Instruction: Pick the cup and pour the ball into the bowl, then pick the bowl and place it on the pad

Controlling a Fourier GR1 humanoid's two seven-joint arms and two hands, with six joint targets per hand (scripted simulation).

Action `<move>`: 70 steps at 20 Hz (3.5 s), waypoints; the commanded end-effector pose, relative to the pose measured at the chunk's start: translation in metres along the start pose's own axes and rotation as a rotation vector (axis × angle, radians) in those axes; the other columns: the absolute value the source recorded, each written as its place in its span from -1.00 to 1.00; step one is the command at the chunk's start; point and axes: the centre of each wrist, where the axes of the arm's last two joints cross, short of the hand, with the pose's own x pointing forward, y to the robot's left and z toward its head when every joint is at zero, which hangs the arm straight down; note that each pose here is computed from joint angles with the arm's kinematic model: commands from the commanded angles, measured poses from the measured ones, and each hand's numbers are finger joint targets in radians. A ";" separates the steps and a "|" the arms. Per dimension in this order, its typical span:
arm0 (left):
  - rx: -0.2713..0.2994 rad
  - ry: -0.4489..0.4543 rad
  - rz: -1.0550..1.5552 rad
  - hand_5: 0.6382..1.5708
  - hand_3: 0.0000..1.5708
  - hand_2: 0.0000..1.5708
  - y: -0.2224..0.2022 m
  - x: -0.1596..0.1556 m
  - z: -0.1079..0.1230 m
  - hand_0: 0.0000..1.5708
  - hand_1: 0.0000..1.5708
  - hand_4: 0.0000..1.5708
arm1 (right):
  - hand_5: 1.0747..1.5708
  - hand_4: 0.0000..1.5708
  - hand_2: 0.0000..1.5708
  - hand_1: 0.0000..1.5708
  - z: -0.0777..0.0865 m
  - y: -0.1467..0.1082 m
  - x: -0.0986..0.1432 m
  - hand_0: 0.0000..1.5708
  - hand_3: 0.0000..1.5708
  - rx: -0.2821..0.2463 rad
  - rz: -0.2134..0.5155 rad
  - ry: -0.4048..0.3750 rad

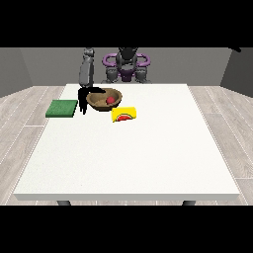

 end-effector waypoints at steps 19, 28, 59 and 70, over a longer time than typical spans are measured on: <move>0.140 0.103 0.003 1.00 -1.00 -1.00 0.063 -0.019 0.032 -1.00 -1.00 -0.07 | 0.87 0.32 1.00 1.00 -0.036 0.005 0.060 1.00 1.00 -0.140 0.254 0.337; 0.150 0.052 -0.017 0.99 -1.00 -1.00 0.076 -0.029 0.047 -1.00 -1.00 -0.10 | 1.00 0.25 1.00 1.00 -0.065 -0.047 0.144 1.00 1.00 -0.139 0.419 0.229; 0.129 -0.222 -0.043 0.97 -1.00 -1.00 0.076 0.045 0.058 -1.00 -1.00 -0.12 | 0.98 0.25 1.00 1.00 -0.045 -0.181 0.200 1.00 -0.20 -0.195 0.451 -0.008; 0.177 -0.101 -0.066 0.94 -1.00 -1.00 0.090 0.037 0.062 -1.00 -1.00 -0.16 | 0.87 0.05 1.00 1.00 -0.050 -0.172 0.178 1.00 0.70 -0.192 0.221 0.218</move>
